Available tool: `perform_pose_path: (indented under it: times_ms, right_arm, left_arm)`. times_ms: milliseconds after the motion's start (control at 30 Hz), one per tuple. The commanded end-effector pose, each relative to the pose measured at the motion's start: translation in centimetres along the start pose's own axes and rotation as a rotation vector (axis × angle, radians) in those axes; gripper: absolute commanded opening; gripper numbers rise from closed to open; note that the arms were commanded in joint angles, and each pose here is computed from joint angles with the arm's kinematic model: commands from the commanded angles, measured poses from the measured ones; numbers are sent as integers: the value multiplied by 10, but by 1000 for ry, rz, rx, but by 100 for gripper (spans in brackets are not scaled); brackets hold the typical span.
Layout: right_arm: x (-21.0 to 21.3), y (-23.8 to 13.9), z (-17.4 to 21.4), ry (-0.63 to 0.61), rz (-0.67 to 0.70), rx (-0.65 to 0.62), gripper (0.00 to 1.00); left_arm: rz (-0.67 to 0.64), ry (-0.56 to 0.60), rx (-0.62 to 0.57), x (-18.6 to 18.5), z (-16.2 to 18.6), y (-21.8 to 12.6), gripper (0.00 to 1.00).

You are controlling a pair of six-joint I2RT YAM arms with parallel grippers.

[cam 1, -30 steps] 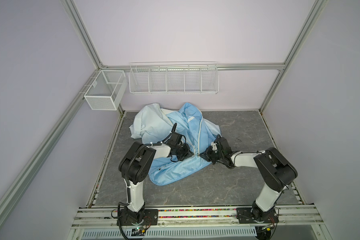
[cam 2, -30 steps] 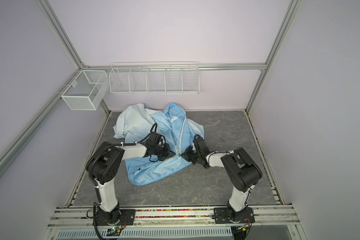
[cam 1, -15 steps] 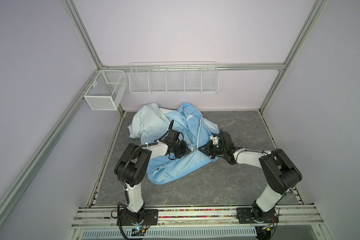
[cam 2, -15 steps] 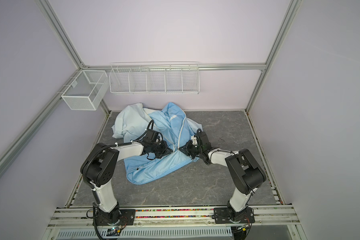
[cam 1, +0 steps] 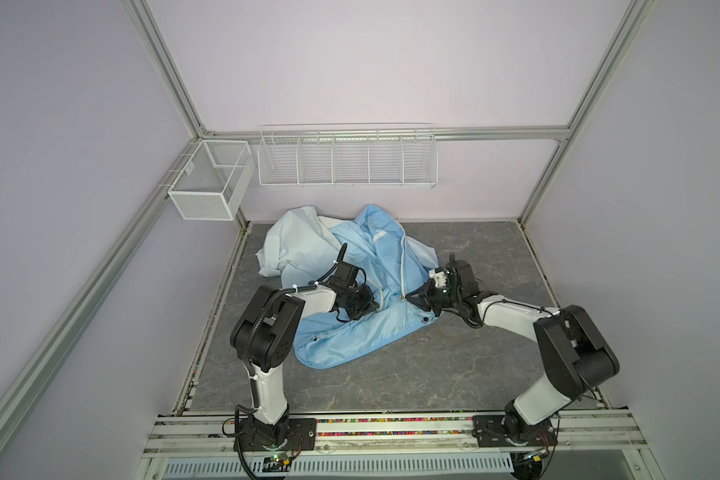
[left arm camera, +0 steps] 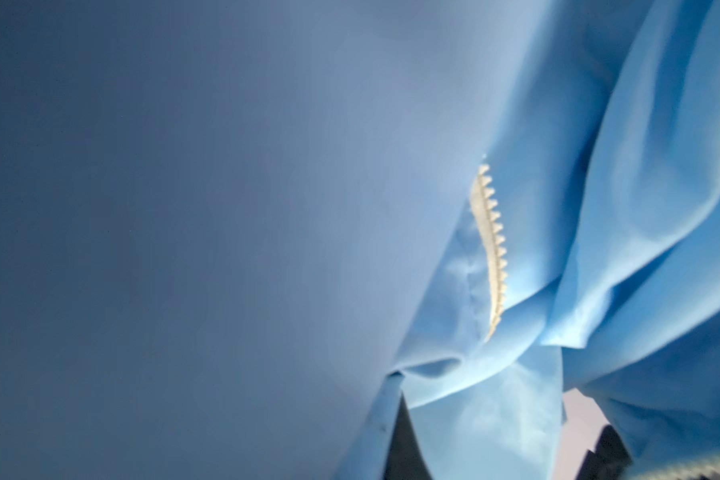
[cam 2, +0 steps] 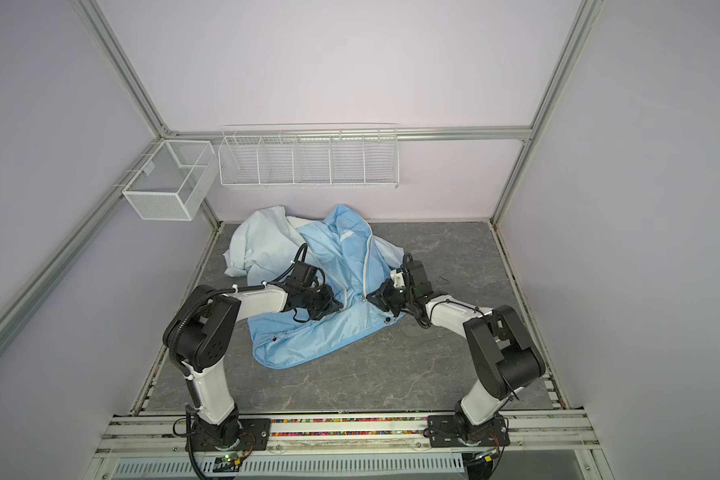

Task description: Zip up the jacket

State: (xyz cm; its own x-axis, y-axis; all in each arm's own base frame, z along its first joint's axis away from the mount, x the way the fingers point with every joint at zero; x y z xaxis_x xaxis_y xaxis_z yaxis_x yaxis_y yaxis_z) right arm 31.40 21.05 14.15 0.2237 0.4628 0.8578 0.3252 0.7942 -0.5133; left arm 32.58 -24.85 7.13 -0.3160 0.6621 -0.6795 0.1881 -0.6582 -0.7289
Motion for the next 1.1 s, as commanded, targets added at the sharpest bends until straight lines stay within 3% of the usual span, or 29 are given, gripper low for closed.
perform_pose_path:
  times_ms: [0, 233, 467, 633, 867, 1067]
  right_arm:
    - [3, -9, 2, -22, 5, 3, 11]
    - [12, -11, 1, -35, -28, 11, 7]
    - [51, -20, 0, -104, -120, 37, 7]
    - [68, -24, -1, -123, -176, 53, 7]
    - [81, -17, 1, -125, -229, 80, 7]
    - [65, 3, 16, -93, -207, 122, 7]
  left_arm:
    - [-49, -34, -5, 19, -1, 8, 0]
    - [-35, -16, -19, 11, -1, -3, 0]
    - [2, 92, -84, -36, -4, -48, 0]
    - [125, 131, -83, -72, -3, -68, 0]
    - [296, 144, -1, -99, 5, -42, 0]
    - [430, 65, 5, -88, 1, -8, 0]
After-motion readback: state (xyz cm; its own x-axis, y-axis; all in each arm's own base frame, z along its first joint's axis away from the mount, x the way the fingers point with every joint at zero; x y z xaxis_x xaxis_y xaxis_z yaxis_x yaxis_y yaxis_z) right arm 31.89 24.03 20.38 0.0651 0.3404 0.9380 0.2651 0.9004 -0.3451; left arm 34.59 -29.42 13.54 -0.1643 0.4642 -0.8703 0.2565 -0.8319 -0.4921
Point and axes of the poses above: each gripper's point midway between its finger pads, its own y axis out along the fingers, its own x axis along the line the jaws close on, z = x × y, the point moved 6 cm from there along -y, back along the fingers, and after that the axes turned 1 degree about -y, right-handed, at the moved point
